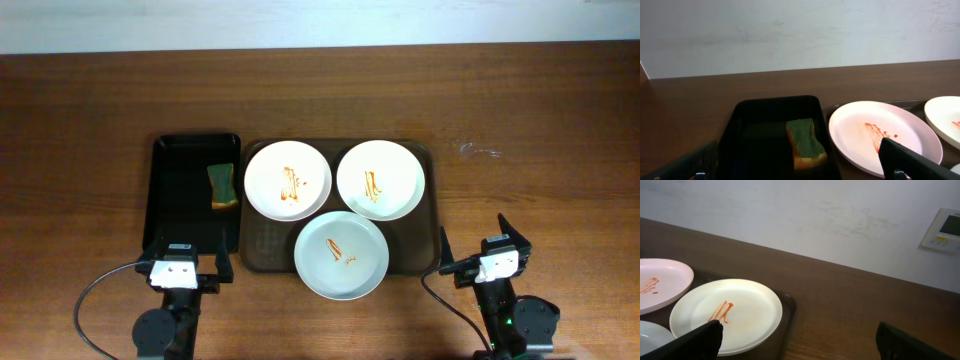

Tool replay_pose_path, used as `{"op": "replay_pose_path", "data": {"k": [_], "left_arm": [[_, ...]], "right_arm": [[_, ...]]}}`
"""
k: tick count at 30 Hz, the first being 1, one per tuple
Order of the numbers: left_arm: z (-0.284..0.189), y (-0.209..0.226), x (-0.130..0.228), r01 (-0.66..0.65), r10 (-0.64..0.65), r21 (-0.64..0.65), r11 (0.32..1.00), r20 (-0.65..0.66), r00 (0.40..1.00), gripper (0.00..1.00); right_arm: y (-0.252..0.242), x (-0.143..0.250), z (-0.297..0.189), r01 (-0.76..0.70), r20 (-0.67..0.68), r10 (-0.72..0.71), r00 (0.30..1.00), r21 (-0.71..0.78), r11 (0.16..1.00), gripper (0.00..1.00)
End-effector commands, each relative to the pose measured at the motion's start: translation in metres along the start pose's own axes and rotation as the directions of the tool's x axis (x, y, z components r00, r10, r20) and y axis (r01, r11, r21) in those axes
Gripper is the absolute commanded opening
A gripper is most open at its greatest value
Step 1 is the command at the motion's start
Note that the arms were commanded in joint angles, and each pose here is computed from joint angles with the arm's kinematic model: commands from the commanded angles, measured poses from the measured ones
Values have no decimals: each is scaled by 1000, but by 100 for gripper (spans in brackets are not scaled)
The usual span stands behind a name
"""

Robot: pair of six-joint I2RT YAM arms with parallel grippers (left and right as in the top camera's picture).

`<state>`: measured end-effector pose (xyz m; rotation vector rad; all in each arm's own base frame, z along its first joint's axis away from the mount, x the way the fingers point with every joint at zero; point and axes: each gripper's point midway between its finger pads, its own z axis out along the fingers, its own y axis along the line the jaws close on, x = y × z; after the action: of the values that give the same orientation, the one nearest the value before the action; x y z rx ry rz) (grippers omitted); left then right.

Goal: Clean dirty plates on tray and stack at the side

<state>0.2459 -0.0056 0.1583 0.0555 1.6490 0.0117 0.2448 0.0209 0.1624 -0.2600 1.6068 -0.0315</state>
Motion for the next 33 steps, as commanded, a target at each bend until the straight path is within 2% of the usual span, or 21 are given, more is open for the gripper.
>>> {"op": "replay_pose_path", "data": {"k": [1, 33], "left_arm": [[0, -1, 2, -15, 15, 6, 1000, 1, 1000, 100], [0, -1, 1, -4, 4, 10, 1000, 2, 1000, 100]], "right_arm": [[1, 3, 0, 2, -6, -2, 1000, -3, 1000, 99], [0, 2, 0, 4, -3, -4, 1000, 4, 1000, 98]]}}
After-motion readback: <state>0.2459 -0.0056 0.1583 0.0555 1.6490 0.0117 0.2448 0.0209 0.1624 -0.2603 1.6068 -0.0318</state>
